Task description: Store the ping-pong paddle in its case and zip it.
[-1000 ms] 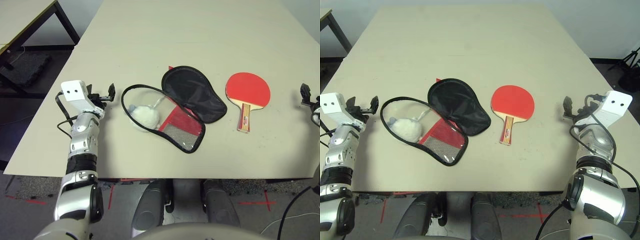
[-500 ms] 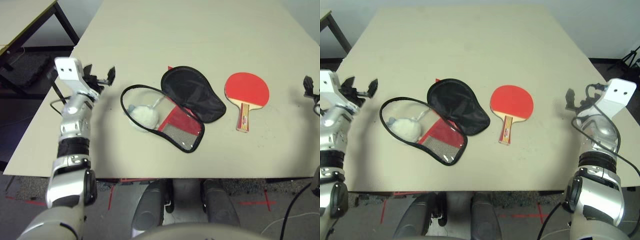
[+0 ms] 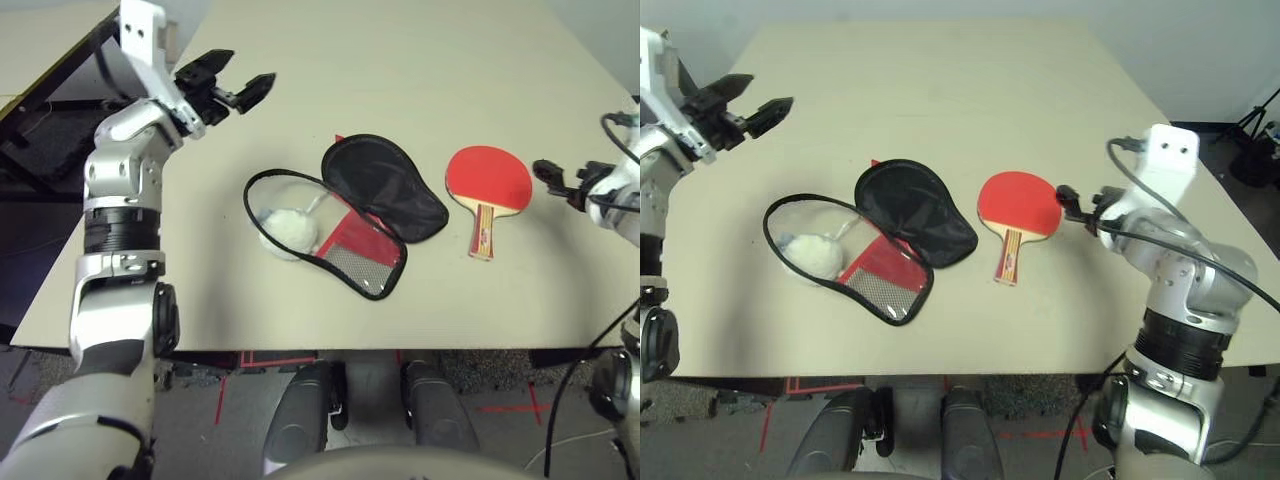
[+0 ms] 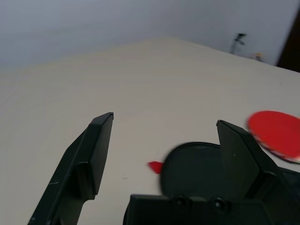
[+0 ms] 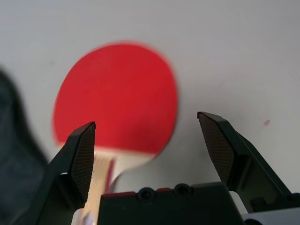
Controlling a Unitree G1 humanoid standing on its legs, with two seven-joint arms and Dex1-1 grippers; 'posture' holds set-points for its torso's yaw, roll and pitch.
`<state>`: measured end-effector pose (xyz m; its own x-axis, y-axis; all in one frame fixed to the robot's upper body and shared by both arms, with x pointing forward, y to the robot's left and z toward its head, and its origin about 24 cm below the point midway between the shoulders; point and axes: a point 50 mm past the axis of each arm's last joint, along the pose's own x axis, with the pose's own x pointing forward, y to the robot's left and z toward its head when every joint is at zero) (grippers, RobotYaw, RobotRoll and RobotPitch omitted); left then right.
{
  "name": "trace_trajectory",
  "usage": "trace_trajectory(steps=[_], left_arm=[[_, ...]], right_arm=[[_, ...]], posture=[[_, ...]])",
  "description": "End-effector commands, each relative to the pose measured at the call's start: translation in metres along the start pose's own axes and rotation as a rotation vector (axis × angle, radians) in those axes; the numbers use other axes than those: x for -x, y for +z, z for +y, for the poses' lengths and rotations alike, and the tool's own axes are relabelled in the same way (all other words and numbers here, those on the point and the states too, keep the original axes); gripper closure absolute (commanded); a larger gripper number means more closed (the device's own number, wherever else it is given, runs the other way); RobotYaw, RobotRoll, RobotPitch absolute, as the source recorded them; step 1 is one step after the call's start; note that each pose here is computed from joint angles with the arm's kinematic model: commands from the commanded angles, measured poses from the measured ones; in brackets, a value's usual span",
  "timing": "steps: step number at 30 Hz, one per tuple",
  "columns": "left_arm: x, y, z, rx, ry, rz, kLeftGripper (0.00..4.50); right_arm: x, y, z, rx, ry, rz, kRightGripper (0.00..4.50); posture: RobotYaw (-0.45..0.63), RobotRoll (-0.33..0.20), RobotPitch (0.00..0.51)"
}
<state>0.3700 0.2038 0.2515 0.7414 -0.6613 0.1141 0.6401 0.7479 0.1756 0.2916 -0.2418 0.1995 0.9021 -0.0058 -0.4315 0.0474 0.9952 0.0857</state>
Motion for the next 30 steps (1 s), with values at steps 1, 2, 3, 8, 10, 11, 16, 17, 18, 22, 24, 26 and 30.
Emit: trace_trajectory(steps=[1,2,3,8,10,11,16,17,18,22,24,26,30], left_arm=[[-0.013,0.000,-0.018,0.031,-0.124,0.030,0.00],[-0.018,-0.003,-0.027,0.044,-0.181,0.047,0.00],[-0.023,-0.007,-0.038,0.048,-0.245,0.069,0.00],[-0.035,-0.017,-0.063,0.052,-0.359,0.107,0.00],[-0.038,-0.019,-0.070,0.051,-0.391,0.118,0.00],[-0.039,-0.019,-0.073,0.053,-0.401,0.122,0.00],[-0.044,-0.024,-0.081,0.058,-0.443,0.149,0.00],[-0.044,-0.024,-0.082,0.057,-0.449,0.152,0.00],[-0.045,-0.024,-0.083,0.057,-0.453,0.155,0.00],[-0.046,-0.027,-0.087,0.055,-0.471,0.171,0.00],[-0.046,-0.029,-0.090,0.055,-0.483,0.180,0.00],[-0.045,-0.032,-0.094,0.052,-0.496,0.190,0.00],[-0.040,-0.038,-0.102,0.069,-0.545,0.232,0.00]], right_arm=[[0.002,-0.007,0.013,0.023,0.009,0.059,0.01],[0.001,-0.008,0.016,0.024,0.016,0.061,0.01],[0.000,-0.009,0.018,0.025,0.020,0.066,0.01],[-0.006,-0.012,0.020,0.021,-0.003,0.089,0.01],[-0.007,-0.013,0.022,0.021,-0.003,0.096,0.01],[-0.008,-0.014,0.023,0.021,-0.003,0.100,0.01],[-0.013,-0.022,0.031,0.019,0.010,0.131,0.01],[-0.014,-0.024,0.034,0.022,0.017,0.139,0.01],[-0.015,-0.026,0.035,0.025,0.021,0.145,0.01],[-0.019,-0.030,0.043,0.031,0.038,0.167,0.01],[-0.021,-0.034,0.047,0.045,0.046,0.186,0.01],[-0.023,-0.039,0.049,0.074,0.035,0.211,0.01],[-0.028,-0.053,0.052,0.114,0.026,0.276,0.01]], posture=[[-0.14,0.000,0.132],[-0.14,0.000,0.132],[-0.14,0.000,0.136],[-0.15,0.000,0.147],[-0.15,0.000,0.150],[-0.15,0.000,0.150],[-0.15,0.000,0.154],[-0.15,0.000,0.155],[-0.15,0.000,0.155],[-0.14,0.000,0.158],[-0.14,0.000,0.158],[-0.14,0.000,0.160],[-0.13,0.000,0.162]])
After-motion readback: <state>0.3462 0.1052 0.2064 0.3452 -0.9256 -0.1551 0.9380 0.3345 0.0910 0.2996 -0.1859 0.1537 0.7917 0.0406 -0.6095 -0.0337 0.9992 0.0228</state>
